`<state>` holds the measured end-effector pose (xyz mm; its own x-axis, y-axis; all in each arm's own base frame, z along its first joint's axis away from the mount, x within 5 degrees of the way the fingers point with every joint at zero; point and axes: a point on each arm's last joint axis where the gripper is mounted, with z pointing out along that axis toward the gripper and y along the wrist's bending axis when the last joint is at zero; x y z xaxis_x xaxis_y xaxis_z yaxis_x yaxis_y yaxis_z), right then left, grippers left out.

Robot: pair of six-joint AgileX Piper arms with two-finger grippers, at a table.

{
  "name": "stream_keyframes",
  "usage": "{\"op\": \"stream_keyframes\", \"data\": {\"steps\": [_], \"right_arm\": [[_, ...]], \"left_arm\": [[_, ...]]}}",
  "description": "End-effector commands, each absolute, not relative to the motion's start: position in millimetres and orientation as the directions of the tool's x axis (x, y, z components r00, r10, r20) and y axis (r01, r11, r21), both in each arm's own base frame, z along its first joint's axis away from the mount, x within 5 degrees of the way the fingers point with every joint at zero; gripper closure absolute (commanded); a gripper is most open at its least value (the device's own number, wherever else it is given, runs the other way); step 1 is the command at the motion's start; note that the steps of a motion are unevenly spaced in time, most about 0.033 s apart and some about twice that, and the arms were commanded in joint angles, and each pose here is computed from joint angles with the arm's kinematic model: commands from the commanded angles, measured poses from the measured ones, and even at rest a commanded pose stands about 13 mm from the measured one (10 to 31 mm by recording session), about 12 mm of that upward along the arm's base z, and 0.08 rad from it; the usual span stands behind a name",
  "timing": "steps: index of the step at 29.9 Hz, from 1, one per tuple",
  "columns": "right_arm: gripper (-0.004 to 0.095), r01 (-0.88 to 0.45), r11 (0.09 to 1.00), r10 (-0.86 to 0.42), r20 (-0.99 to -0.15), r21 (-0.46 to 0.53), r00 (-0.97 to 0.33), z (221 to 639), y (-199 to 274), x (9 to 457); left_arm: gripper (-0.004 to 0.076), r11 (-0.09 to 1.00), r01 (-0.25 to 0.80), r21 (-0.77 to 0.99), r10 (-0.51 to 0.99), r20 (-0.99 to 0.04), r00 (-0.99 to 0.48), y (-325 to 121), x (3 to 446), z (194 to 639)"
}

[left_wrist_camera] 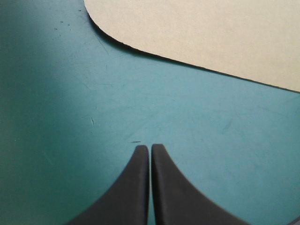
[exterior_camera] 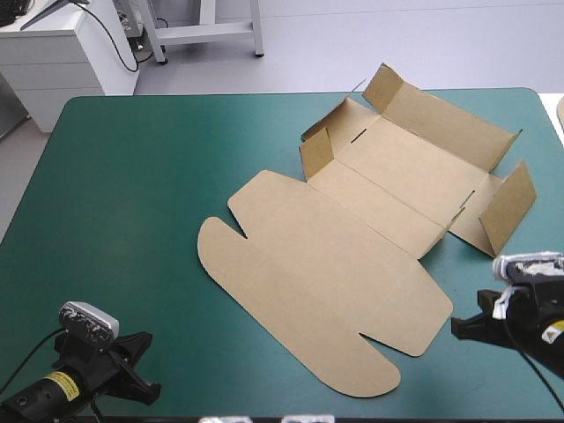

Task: Fold the box

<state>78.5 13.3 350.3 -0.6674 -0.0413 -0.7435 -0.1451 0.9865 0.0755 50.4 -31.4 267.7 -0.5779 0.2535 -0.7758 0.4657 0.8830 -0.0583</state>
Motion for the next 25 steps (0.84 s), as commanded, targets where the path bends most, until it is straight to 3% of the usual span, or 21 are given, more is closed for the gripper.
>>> {"op": "stream_keyframes", "data": {"steps": [1,9,13,17,22,25], "right_arm": [[0.0925,-0.112,0.987,0.021,-0.771,0.118,-0.637,379,11,106],[0.0921,0.044,0.973,0.189,-0.678,0.225,-0.71,400,2,178],[0.0891,0.063,0.972,0.184,-0.562,0.228,-0.806,396,-1,214],[0.0735,0.09,0.969,0.184,-0.422,0.232,-0.888,380,-4,253],[0.0499,0.208,0.937,0.296,-0.324,0.28,-0.898,361,-6,292],[0.0436,0.32,0.899,0.395,-0.237,0.299,-0.887,343,-8,307]], "left_arm": [[0.0731,0.882,0.465,-0.075,0.207,-0.825,-0.525,-34,54,282],[0.0731,0.882,0.465,-0.075,0.207,-0.825,-0.525,-34,54,282],[0.0731,0.882,0.465,-0.075,0.207,-0.825,-0.525,-34,54,282],[0.0731,0.882,0.465,-0.075,0.207,-0.825,-0.525,-34,54,282],[0.0731,0.882,0.465,-0.075,0.207,-0.825,-0.525,-34,54,282],[0.0731,0.882,0.465,-0.075,0.207,-0.825,-0.525,-34,54,282]]}}
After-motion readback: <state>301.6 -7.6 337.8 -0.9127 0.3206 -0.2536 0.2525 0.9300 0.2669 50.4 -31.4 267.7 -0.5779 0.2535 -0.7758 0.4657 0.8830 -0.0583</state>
